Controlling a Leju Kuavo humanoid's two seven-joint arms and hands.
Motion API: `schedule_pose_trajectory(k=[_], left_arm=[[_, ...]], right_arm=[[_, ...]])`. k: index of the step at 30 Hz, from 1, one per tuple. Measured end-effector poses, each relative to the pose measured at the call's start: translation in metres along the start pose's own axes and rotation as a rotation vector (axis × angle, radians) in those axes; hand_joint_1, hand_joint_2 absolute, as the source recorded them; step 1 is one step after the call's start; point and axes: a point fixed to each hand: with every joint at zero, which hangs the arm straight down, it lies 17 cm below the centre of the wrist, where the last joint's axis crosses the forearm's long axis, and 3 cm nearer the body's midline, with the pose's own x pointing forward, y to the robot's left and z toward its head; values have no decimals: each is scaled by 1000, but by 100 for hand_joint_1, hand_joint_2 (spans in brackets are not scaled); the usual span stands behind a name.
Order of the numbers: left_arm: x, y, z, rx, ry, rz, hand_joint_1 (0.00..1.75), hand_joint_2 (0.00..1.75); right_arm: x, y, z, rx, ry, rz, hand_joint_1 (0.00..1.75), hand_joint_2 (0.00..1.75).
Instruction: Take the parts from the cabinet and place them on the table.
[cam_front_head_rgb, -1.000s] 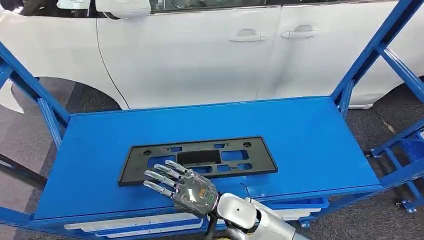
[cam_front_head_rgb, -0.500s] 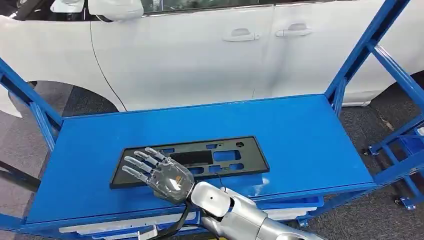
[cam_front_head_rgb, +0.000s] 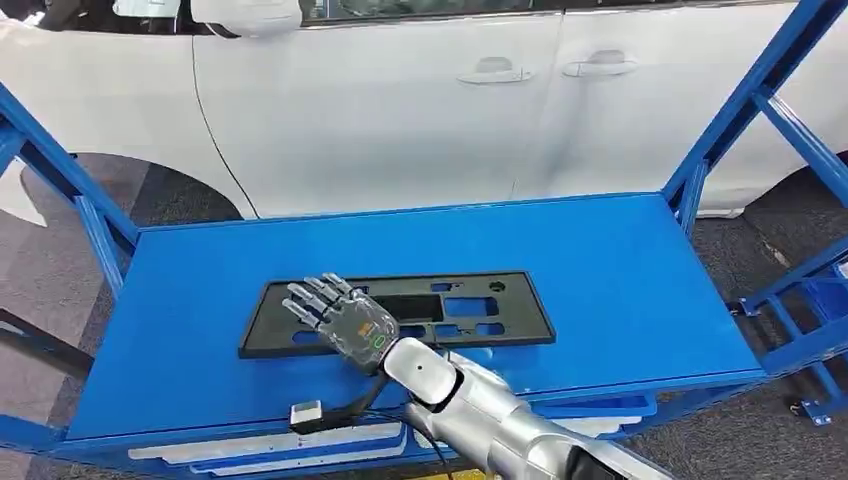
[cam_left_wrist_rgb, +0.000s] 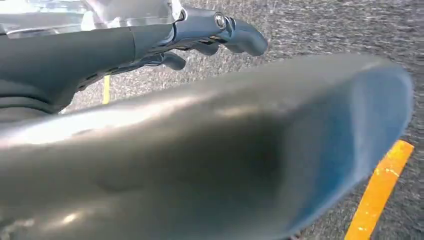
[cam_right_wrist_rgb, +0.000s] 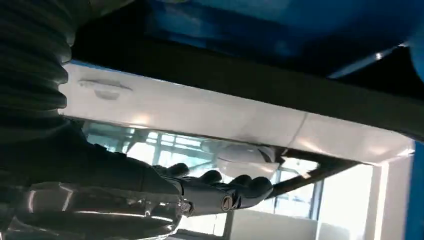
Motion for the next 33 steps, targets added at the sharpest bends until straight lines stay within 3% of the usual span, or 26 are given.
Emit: schedule_pose_trajectory(k=[13, 14, 15, 20, 33], left_arm=[[7, 16, -4, 12, -21, -26, 0, 0], [9, 17, -4, 11, -26, -28, 0, 0], [10, 16, -4, 6, -29, -30, 0, 0], [10, 17, -4, 6, -34, -36, 0, 0], [20, 11, -3, -12, -70, -8, 0, 0]], right_arm=[[-84, 49, 27, 201, 183, 155, 0, 175], [-96, 50, 31, 214, 206, 172, 141, 175], [-107, 52, 35, 230, 227, 185, 175, 175], [-137, 66, 51, 318, 277, 198, 175, 175], [-138, 70, 52, 344, 262, 162, 175, 175]])
